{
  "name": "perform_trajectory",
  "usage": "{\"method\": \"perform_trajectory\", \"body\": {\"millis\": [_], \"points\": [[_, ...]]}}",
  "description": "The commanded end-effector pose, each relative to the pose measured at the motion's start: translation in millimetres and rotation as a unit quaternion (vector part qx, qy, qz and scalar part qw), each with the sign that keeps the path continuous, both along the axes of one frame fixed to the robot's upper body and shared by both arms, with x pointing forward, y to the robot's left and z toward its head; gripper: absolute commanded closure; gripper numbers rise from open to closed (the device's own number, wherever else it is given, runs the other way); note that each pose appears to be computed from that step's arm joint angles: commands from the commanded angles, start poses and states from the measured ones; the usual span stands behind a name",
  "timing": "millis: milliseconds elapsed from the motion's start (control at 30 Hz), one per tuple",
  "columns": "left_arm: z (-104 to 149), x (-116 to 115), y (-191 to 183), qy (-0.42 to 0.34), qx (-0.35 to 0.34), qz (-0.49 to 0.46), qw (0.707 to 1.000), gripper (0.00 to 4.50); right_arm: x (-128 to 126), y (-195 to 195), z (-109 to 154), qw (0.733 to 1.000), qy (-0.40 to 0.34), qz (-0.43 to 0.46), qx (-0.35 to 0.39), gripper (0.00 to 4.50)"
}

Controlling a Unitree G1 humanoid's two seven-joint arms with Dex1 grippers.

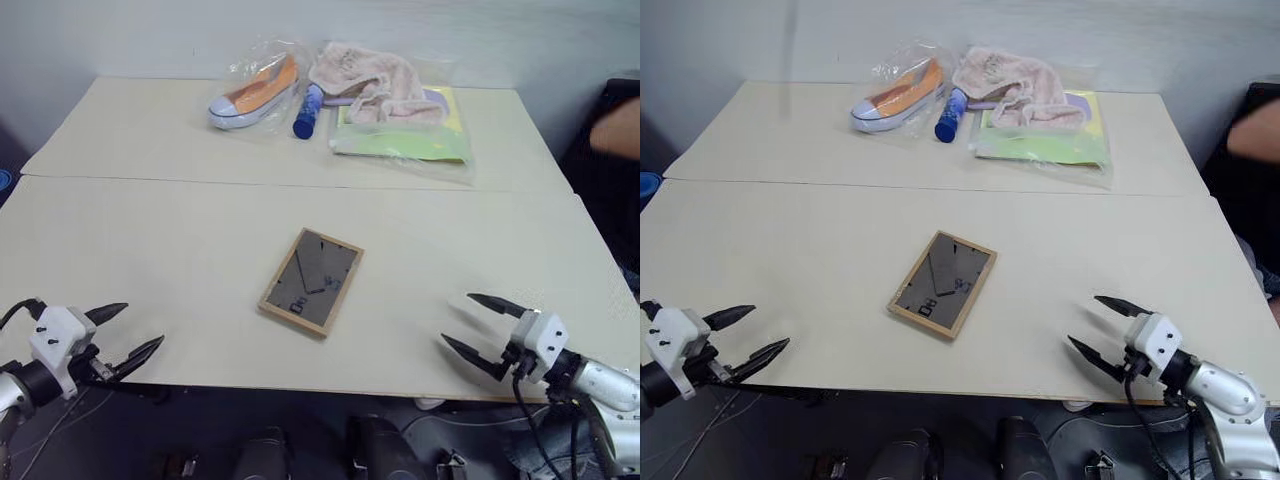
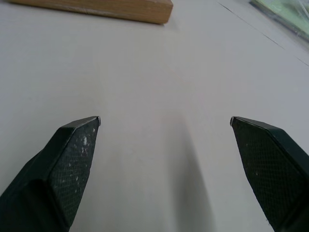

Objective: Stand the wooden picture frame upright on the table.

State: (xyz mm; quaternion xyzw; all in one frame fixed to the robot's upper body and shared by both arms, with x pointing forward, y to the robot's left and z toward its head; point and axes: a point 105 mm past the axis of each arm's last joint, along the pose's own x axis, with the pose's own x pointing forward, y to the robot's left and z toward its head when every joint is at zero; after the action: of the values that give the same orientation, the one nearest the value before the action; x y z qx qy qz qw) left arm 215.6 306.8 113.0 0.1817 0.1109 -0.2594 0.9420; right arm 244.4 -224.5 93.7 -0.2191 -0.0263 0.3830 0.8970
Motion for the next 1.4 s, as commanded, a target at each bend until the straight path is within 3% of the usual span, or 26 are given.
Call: {"method": "perform_trajectory", "body": {"millis": [33,233,300,467,667,900,1133,1400], "points": [[8,3,-5,-0.009,0.002,-0.011,1.0,0.0,-1,12,11,1.0,-0.018,0.022,0.002,0.04],[11,32,-34,0.024,-0.033,-0.033,0.999,0.0,16,46,23,0.998,0.018,0.036,0.045,0.04],[9,44,-43,0.048,-0.027,-0.041,0.998,0.61,23,56,25,0.998,0.03,0.037,0.04,0.63],[15,87,-73,0.018,0.006,-0.081,0.997,2.27,42,84,30,0.998,0.014,0.061,0.005,2.37],[12,115,-126,0.006,0.001,-0.162,0.987,4.21,71,101,24,0.998,0.008,0.047,-0.034,4.49],[-5,120,-158,0.027,0.006,-0.207,0.978,4.21,74,121,12,0.996,0.037,0.071,-0.049,4.49],[-10,91,-176,0.06,-0.028,-0.261,0.963,4.21,85,121,23,0.996,0.024,0.067,-0.046,4.49],[-7,91,-160,0.058,-0.035,-0.22,0.973,4.21,92,117,25,0.996,0.029,0.066,-0.049,4.49]]}}
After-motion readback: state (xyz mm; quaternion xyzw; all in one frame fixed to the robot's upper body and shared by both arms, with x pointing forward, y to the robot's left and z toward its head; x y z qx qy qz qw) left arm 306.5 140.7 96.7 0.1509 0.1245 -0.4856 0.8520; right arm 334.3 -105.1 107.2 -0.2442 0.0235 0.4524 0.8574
